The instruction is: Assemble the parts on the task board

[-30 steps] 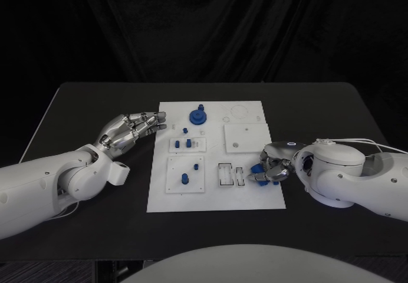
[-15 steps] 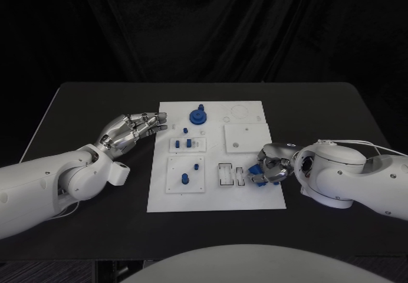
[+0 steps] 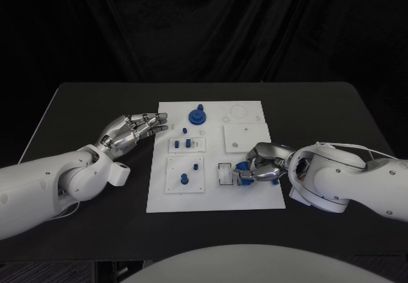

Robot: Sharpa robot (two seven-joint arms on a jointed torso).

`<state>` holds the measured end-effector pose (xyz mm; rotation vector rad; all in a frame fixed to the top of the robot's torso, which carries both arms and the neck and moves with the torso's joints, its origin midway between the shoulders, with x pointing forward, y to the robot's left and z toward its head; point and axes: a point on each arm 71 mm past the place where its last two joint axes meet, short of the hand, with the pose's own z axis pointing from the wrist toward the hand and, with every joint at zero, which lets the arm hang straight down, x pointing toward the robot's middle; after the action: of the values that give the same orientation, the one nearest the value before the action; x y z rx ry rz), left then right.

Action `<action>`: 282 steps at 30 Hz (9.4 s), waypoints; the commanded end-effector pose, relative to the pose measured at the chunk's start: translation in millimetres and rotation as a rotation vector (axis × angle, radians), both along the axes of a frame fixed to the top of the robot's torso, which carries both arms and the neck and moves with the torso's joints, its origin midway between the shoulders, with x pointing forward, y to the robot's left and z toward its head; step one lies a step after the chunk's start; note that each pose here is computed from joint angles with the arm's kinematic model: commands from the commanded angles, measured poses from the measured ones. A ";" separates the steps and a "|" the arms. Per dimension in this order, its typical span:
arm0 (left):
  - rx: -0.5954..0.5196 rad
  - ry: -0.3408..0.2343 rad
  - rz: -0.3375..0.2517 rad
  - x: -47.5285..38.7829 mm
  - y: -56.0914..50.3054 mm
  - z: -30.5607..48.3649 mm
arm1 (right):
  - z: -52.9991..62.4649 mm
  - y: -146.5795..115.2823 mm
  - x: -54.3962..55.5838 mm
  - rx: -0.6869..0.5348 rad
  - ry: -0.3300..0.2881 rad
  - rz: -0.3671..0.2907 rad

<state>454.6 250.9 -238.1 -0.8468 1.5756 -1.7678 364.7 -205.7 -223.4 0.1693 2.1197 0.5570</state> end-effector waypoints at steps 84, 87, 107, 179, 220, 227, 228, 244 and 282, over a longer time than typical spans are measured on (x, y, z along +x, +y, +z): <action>-0.007 0.025 -0.022 -1.3 0.2 -4.2 | -1.7 5.7 -4.0 0.076 0.033 0.067; -0.008 0.024 -0.024 -1.5 -0.1 -4.3 | -2.4 6.0 -3.5 0.073 0.037 0.070; -0.013 0.027 -0.029 -2.2 -1.0 -6.2 | -8.6 8.3 4.6 0.057 0.047 0.073; -0.012 0.026 -0.022 -3.6 -2.2 -7.6 | 0.0 -67.7 -4.5 -0.314 -0.107 -0.106; -0.013 0.047 -0.031 -6.6 -2.0 -14.6 | -19.1 -39.1 -8.7 -0.203 -0.082 -0.037; -0.011 0.049 -0.029 -6.6 -1.0 -15.5 | -16.9 -36.2 -8.7 -0.002 -0.055 -0.107; -0.011 0.049 -0.029 -6.6 -1.0 -15.6 | -16.4 -35.4 -8.9 0.036 -0.049 -0.119; -0.010 0.053 -0.030 -7.4 -1.2 -16.4 | -15.4 -29.2 -8.1 0.312 0.029 -0.223; -0.012 0.060 -0.036 -7.9 -2.7 -19.5 | -33.1 -17.0 -3.8 0.186 0.097 -0.182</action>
<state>447.6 249.9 -257.8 -0.8921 1.6342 -1.7682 361.7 -222.2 -254.6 0.5067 2.1006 0.6737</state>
